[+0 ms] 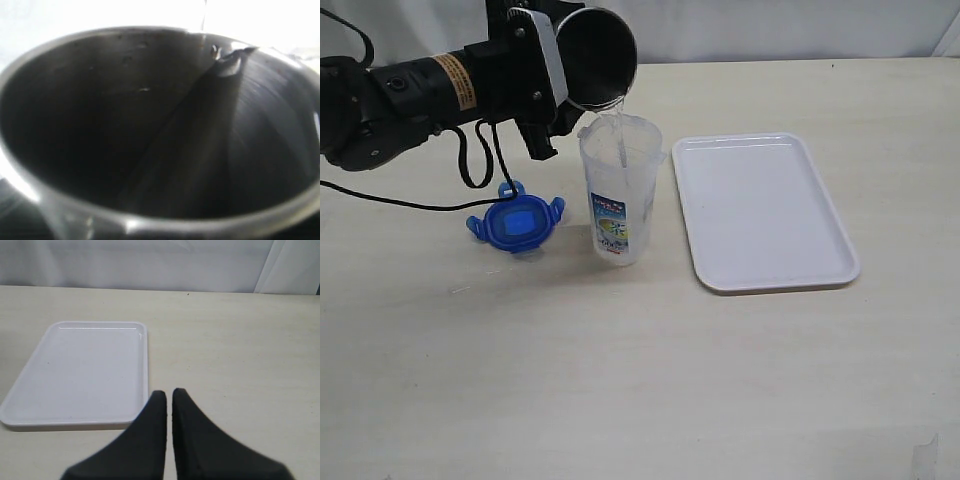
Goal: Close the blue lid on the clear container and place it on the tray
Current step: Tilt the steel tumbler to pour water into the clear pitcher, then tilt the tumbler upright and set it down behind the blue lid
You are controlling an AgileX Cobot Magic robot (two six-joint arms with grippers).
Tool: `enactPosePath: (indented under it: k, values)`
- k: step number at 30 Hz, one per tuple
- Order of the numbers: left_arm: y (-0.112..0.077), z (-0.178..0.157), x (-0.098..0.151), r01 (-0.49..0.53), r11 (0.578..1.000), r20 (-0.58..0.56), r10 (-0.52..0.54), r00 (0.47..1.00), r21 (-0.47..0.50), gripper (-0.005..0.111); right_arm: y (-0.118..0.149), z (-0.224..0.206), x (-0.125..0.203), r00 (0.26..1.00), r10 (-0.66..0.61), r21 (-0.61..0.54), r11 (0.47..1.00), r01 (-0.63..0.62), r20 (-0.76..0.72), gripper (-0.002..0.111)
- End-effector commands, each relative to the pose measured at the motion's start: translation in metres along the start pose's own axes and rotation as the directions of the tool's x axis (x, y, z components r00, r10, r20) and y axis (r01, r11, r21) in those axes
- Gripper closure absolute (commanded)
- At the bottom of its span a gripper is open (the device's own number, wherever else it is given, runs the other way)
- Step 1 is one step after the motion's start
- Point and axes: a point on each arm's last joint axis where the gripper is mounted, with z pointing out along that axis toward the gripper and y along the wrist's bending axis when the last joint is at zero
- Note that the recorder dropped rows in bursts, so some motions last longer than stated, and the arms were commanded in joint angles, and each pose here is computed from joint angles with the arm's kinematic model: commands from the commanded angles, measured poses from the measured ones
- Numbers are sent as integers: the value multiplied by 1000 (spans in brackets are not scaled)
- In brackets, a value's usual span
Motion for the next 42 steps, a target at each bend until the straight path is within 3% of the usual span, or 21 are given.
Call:
enactPosePath:
  k: [1, 9, 16, 22, 27, 32, 34, 38, 40, 42]
  values:
    - [16, -2, -10, -8, 996, 60, 13, 998, -86, 107, 0, 0, -1, 1000, 2, 2, 1000, -2, 17, 104]
    - [16, -2, -10, -74, 993, 49, 79, 996, -88, 107, 0, 0, -1, 1000, 2, 2, 1000, -2, 17, 104]
    - [17, -2, -9, -47, 994, 40, 51, 998, -100, 107, 0, 0, -1, 1000, 2, 2, 1000, -2, 17, 104]
    - [18, -2, -7, 139, 985, 42, -136, 990, -101, 107, 0, 0, -1, 1000, 2, 2, 1000, -2, 17, 104]
    - [16, -2, -6, 317, 945, 37, -315, 949, -80, 107, 0, 0, -1, 1000, 2, 2, 1000, -2, 17, 104]
    - [13, -1, -2, 414, 908, 0, -415, 910, -61, 107, 0, 0, -1, 1000, 2, 2, 1000, -2, 17, 104]
    - [12, -2, -1, 495, 867, -12, -497, 868, -61, 107, 0, 0, -1, 1000, 2, 2, 1000, -2, 17, 104]
    - [15, -3, 9, 725, 670, -38, -738, 674, -157, 107, 0, 0, -1, 1000, 2, 2, 1000, -2, 17, 104]
    - [17, -4, 15, 767, 608, -33, -788, 615, -207, 107, 0, 0, -1, 1000, 2, 2, 1000, -2, 17, 104]
    - [19, -6, 25, 815, 514, -18, -848, 529, -268, 107, 0, 0, -1, 1000, 2, 2, 1000, -2, 17, 104]
